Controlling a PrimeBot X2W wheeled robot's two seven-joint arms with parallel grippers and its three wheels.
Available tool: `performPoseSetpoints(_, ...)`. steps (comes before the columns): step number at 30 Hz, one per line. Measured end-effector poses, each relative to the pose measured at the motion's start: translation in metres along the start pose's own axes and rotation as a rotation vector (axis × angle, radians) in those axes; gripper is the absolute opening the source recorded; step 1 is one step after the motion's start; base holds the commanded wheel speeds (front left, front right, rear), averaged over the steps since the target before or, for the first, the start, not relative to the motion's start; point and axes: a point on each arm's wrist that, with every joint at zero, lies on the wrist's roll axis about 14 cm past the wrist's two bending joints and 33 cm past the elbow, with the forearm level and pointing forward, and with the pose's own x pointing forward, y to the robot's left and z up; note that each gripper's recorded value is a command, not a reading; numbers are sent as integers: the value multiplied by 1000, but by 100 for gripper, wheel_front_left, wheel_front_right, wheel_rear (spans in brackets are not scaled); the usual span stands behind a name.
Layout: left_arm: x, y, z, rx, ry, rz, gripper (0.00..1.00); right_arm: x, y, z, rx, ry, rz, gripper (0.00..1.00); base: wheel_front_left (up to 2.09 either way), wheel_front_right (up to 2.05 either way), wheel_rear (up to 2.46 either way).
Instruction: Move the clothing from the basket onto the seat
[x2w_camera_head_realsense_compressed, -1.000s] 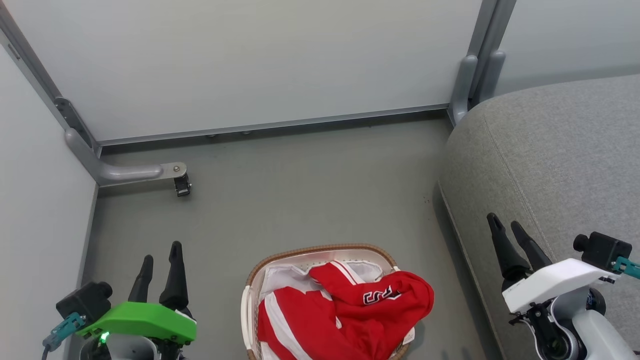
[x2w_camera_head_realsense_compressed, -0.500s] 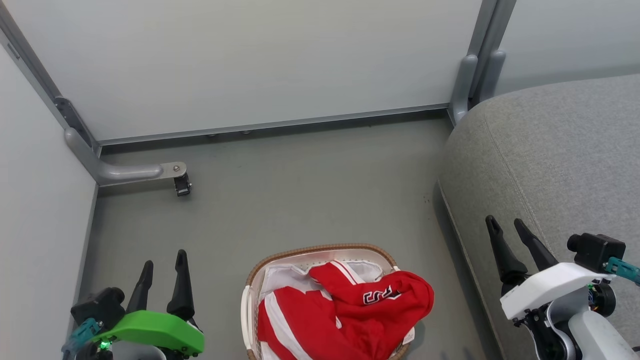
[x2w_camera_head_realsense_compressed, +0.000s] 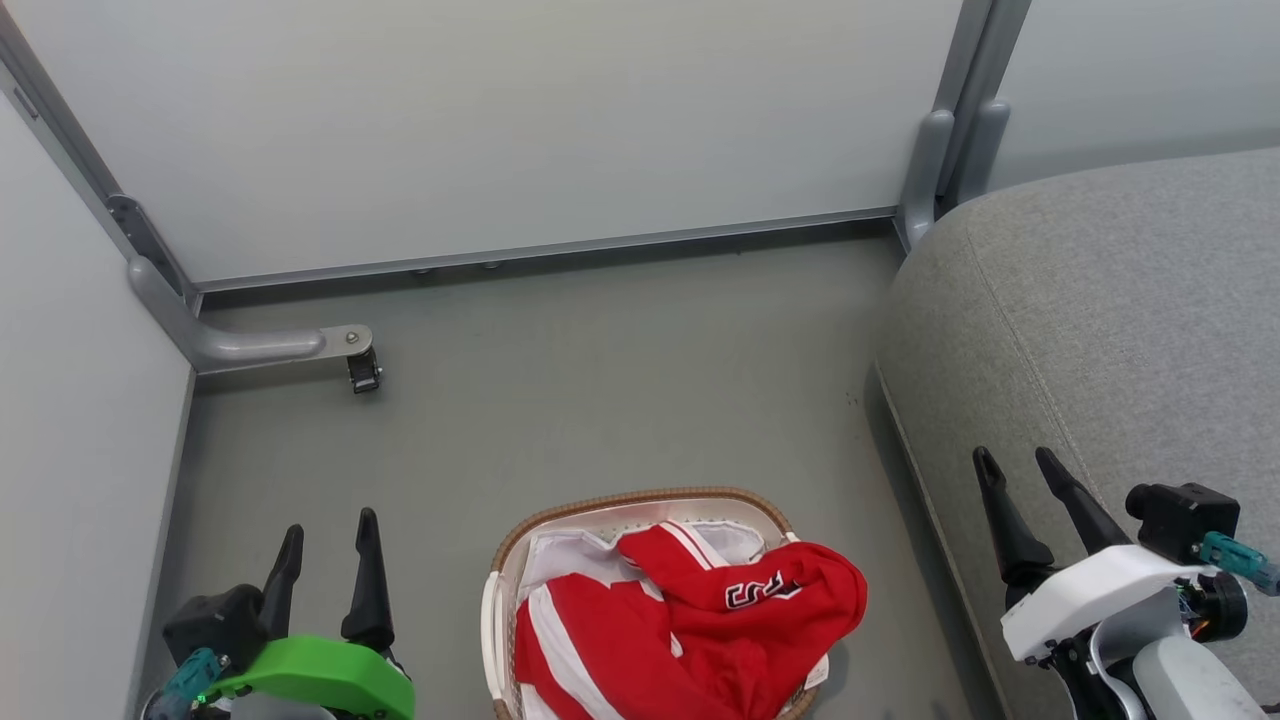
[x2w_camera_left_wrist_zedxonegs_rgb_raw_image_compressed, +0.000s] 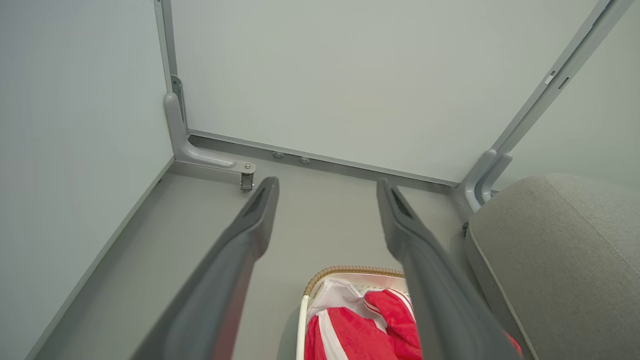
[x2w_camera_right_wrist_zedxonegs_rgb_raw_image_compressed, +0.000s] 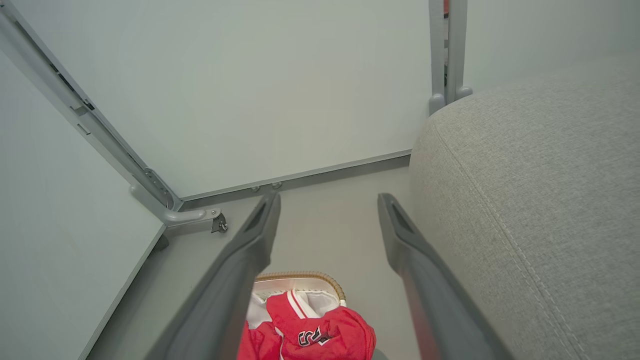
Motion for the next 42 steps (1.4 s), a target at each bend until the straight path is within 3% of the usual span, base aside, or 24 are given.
performPoseSetpoints(31, -2, -6, -9, 219, -7, -36, 100, -1, 5, -7, -227, 2, 60, 100, 0, 0, 0)
performPoseSetpoints(42, 21, -33, -39, 270, 66, -135, 100, 19, -5, -12, -293, 15, 70, 100, 0, 0, 0)
